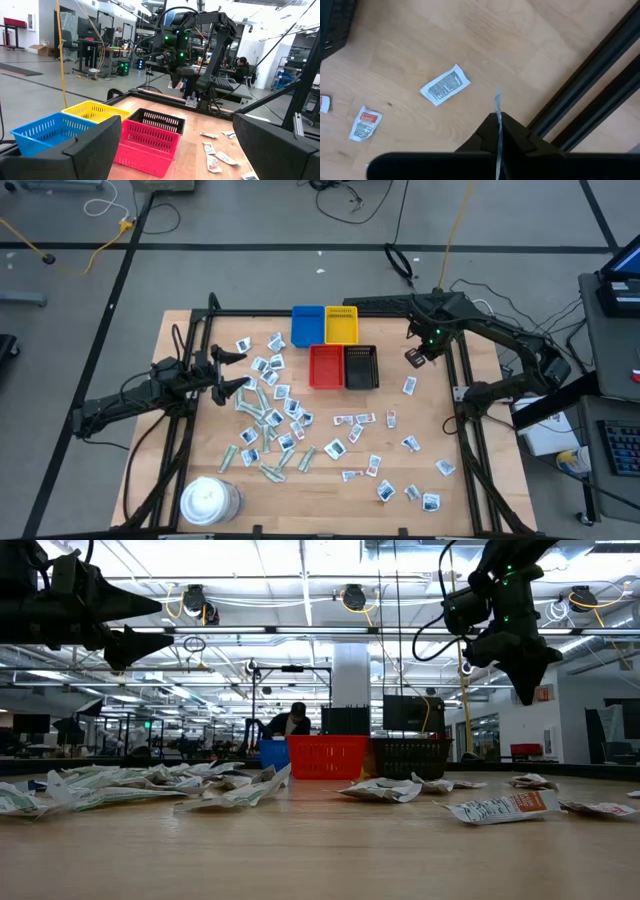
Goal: Pick & Place First Aid Supplies
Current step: Put the ointment pack into the yellow bin
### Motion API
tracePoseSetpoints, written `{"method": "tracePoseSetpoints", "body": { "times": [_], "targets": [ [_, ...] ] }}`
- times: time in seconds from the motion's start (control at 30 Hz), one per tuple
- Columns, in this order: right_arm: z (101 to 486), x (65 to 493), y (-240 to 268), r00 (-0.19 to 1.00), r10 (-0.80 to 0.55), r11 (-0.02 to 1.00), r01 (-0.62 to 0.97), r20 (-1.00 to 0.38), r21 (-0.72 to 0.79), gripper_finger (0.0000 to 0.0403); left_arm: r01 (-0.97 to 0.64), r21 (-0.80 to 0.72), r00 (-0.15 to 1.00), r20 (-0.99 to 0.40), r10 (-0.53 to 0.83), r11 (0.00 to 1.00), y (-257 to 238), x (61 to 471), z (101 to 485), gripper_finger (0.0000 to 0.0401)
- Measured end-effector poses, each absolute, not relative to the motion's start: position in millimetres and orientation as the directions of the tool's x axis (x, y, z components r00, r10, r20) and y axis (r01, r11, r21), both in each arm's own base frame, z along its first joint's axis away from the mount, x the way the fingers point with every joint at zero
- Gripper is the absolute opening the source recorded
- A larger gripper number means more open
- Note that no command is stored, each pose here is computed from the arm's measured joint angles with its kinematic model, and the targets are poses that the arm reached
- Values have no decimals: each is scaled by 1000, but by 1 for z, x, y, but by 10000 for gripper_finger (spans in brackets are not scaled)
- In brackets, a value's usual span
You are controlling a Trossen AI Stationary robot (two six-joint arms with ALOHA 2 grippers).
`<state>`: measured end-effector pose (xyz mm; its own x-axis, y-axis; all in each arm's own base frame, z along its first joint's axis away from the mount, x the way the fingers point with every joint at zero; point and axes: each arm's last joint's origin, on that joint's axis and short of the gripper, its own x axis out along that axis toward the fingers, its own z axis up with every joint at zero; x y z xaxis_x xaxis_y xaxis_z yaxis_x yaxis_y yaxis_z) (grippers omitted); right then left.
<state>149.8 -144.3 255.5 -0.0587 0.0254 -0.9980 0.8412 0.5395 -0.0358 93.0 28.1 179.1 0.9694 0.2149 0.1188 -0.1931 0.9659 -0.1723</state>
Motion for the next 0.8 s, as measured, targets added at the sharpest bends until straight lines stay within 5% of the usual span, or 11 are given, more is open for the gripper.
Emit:
{"method": "tracePoseSetpoints", "body": {
  "times": [0.8],
  "targets": [
    [251,263,-235,12,33,592,805,-999,29,0,-193,-173,969,119,215,966,28,93,179,390]
  ]
}}
